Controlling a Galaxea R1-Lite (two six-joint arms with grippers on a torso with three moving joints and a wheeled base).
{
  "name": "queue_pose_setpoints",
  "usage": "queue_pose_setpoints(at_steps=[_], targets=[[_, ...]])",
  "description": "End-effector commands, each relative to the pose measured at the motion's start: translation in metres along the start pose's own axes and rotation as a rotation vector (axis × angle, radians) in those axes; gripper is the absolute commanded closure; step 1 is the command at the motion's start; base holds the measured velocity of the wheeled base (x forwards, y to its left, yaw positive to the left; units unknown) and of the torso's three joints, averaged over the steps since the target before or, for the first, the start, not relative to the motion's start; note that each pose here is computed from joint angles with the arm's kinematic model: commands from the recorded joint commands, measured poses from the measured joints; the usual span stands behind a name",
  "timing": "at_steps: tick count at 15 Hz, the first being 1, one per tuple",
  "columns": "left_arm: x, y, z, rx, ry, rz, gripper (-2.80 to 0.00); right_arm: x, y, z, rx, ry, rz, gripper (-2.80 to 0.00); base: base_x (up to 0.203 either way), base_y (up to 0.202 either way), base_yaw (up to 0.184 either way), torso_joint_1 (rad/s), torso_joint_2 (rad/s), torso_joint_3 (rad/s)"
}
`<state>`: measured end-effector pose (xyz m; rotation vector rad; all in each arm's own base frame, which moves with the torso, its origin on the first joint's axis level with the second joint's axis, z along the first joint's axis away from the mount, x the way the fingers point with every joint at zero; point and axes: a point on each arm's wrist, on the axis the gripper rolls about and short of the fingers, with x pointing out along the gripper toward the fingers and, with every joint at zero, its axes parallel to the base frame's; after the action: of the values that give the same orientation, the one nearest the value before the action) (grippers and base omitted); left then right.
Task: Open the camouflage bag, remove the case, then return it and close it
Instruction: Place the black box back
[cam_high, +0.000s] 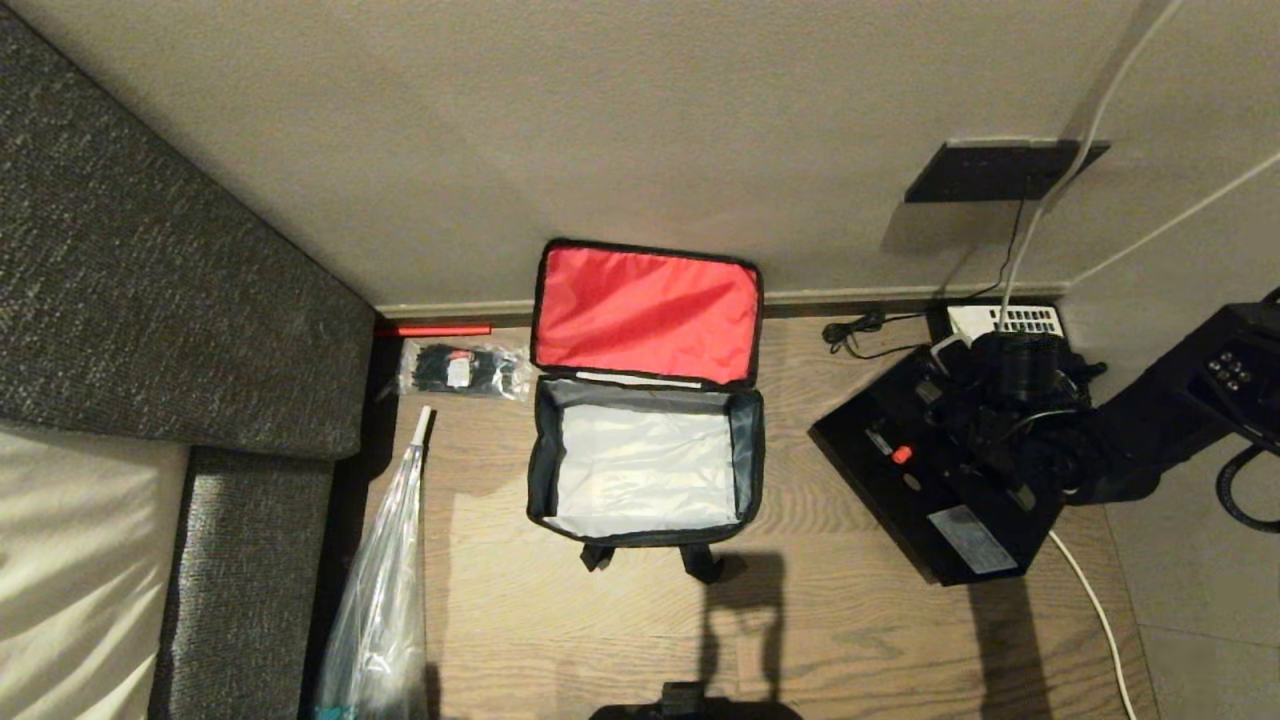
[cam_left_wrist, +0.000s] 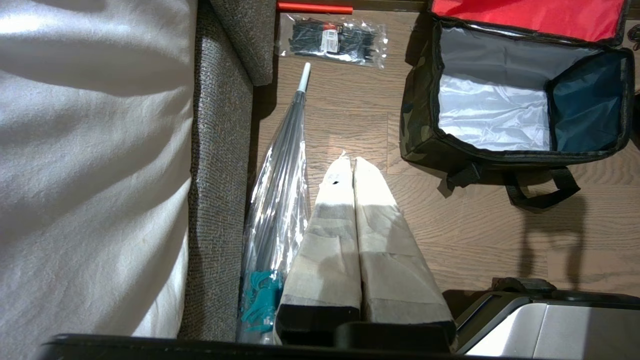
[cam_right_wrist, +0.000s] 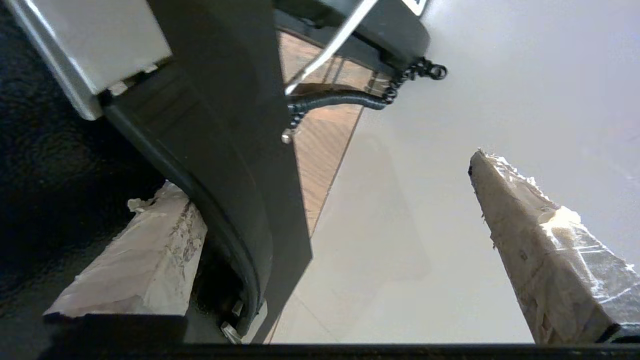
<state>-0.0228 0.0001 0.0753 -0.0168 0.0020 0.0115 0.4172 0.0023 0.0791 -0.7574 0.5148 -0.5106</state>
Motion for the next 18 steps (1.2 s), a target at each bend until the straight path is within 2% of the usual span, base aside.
queue_pose_setpoints(at_steps=[1,4,10,18], targets=[[0.0,0.0,-0.001,0.0,0.001,0.001,0.0,0.002,-0.009,-0.001,-0.005,0.008,-0.014,-2.8,0.0,0.0,0.0,0.0,0.0,0.0],[0.0,0.0,-0.001,0.0,0.001,0.001,0.0,0.009,-0.015,-0.005,-0.016,0.037,-0.02,-2.8,0.0,0.0,0.0,0.0,0.0,0.0],[0.0,0.0,-0.001,0.0,0.001,0.001,0.0,0.011,-0.014,-0.023,-0.099,0.099,0.006,-2.8,0.0,0.0,0.0,0.0,0.0,0.0],[0.0,0.0,-0.001,0.0,0.001,0.001,0.0,0.029,-0.005,-0.015,-0.076,0.066,-0.023,-2.8,0.0,0.0,0.0,0.0,0.0,0.0]])
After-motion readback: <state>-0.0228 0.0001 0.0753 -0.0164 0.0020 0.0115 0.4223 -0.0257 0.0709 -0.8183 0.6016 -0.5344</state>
